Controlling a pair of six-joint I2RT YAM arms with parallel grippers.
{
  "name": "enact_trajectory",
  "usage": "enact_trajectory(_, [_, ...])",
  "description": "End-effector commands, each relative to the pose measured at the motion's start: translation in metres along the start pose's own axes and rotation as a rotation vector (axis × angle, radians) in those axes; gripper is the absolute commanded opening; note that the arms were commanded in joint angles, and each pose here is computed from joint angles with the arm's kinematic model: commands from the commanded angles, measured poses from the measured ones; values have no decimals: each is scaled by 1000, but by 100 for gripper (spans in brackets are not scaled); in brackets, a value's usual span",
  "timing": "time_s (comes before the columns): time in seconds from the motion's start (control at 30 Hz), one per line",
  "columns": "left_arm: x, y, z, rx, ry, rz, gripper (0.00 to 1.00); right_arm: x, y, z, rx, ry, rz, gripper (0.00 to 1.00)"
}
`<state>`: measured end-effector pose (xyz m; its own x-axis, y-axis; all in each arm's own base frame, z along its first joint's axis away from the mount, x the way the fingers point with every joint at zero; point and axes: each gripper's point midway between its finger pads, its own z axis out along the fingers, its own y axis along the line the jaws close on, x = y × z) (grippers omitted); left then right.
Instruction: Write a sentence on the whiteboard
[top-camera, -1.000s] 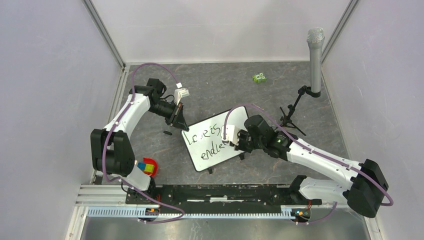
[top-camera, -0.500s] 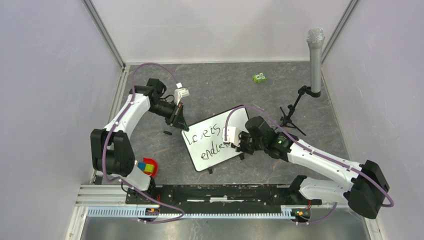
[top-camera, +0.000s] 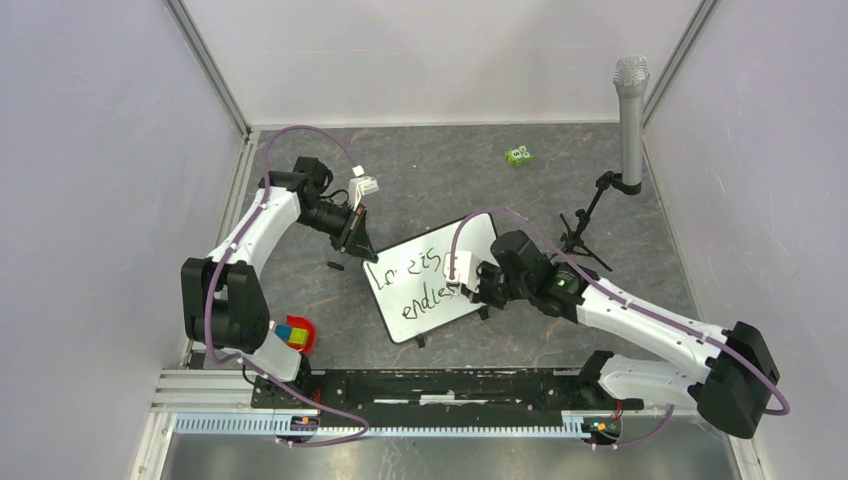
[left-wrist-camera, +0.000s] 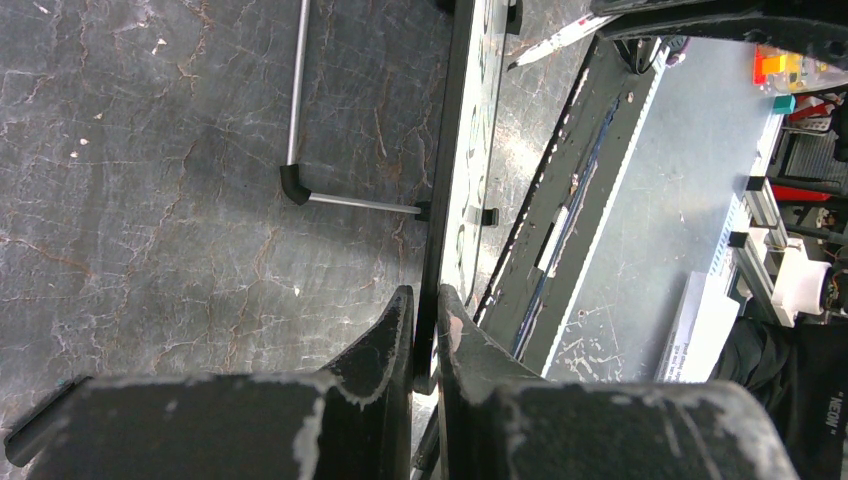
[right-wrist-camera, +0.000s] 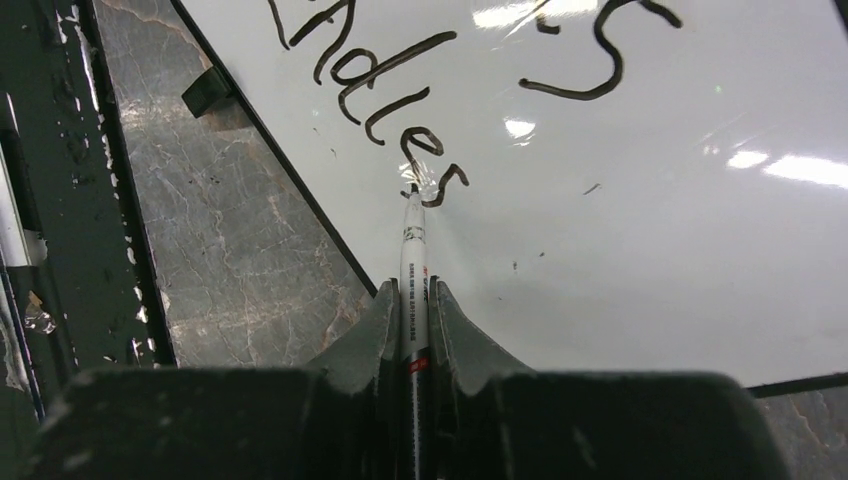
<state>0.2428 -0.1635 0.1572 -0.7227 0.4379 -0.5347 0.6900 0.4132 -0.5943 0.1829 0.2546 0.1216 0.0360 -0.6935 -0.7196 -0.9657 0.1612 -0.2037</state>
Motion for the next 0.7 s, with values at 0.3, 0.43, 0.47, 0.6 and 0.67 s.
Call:
enact_trajectory(0.3, [-1, 5, 0, -21, 18, 47, 2, -16, -46, -28, 166, -14, 38, 0])
enact_trajectory(0.43, [1, 7, 2, -18, 23, 44, 2, -13, -47, -25, 162, -1, 33, 0])
enact_trajectory(0.47, [1, 7, 2, -16, 24, 43, 2, -12, -46, -24, 160, 1, 32, 0])
enact_trajectory(0.6, [0, 7, 2, -15, 23, 42, 2, -8, -47, -19, 158, 12, 25, 0])
enact_trajectory(0.67, [0, 8, 2, -15, 23, 42, 2, -8, -47, -17, 153, 12, 25, 0])
